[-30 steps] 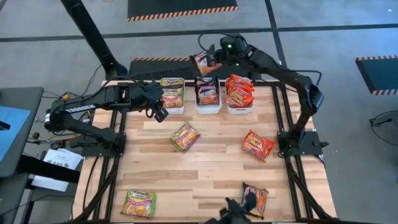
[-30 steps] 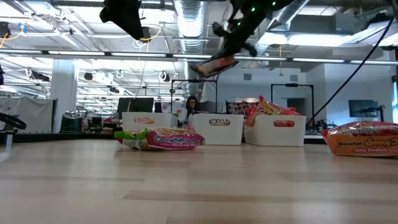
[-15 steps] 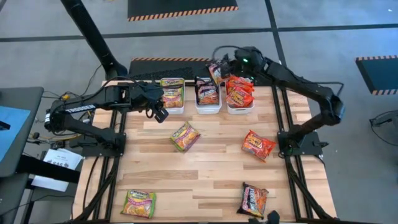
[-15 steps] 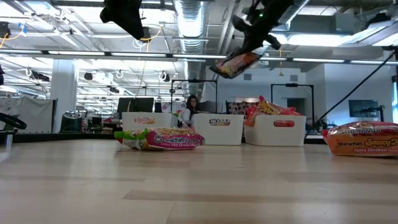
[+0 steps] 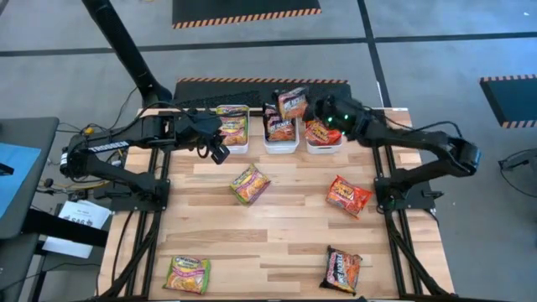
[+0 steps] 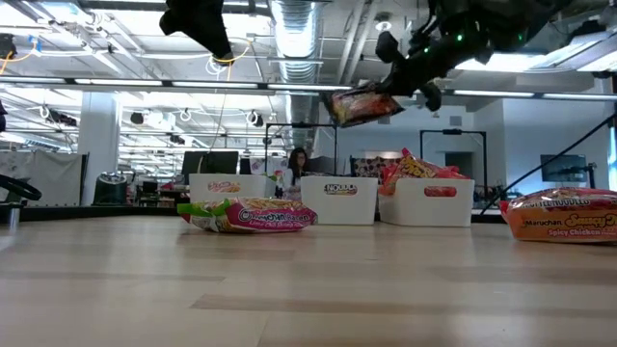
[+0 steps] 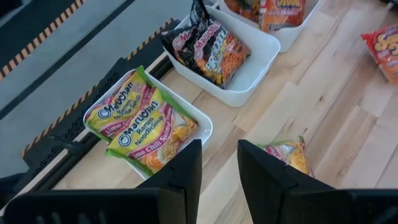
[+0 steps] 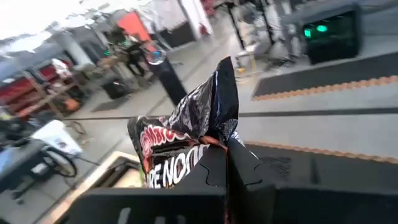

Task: Sort Maruchan noodles
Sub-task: Put the black noodle pack into the middle white bin

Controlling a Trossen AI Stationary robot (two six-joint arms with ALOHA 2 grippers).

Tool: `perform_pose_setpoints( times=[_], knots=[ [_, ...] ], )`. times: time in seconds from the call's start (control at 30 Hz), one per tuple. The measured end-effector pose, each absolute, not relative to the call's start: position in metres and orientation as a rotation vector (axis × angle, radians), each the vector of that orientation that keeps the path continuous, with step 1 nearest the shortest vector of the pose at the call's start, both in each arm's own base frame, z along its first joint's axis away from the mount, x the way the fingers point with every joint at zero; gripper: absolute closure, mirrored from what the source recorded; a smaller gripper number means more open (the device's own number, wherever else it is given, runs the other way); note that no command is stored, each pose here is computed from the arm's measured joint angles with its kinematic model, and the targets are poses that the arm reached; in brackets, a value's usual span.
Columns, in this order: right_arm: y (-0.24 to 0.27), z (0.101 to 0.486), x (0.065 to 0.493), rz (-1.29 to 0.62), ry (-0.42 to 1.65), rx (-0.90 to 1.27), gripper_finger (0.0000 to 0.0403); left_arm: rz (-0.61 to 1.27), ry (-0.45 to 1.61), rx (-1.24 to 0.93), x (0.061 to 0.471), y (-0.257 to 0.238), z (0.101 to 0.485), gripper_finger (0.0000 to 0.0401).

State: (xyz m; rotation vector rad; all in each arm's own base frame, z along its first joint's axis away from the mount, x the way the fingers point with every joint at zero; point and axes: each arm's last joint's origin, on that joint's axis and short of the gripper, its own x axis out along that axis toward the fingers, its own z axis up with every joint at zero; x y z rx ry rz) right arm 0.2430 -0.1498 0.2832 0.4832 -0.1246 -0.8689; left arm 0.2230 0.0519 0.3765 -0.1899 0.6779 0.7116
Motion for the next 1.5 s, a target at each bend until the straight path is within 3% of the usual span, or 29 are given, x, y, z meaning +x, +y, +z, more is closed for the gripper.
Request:
perform_pose_setpoints(
  times=[0.23, 0.67, 1.5],
  knots=[
    [-0.141, 0.249, 0.271, -0.815, -0.068, 0.458, 0.0396, 0.712, 0.677, -0.190, 0.223, 0.052, 0.377, 0.0311],
    [-0.142, 0.208, 0.291, -0.911, 0.035, 0.429, 0.0396, 0.715, 0.670, -0.199, 0.223, 0.052, 0.377, 0.0311],
    [-0.154, 0.189, 0.321, -0.932, 0.094, 0.549, 0.0376, 0.701, 0.684, -0.163, 0.223, 0.052, 0.377, 0.0311]
  ],
)
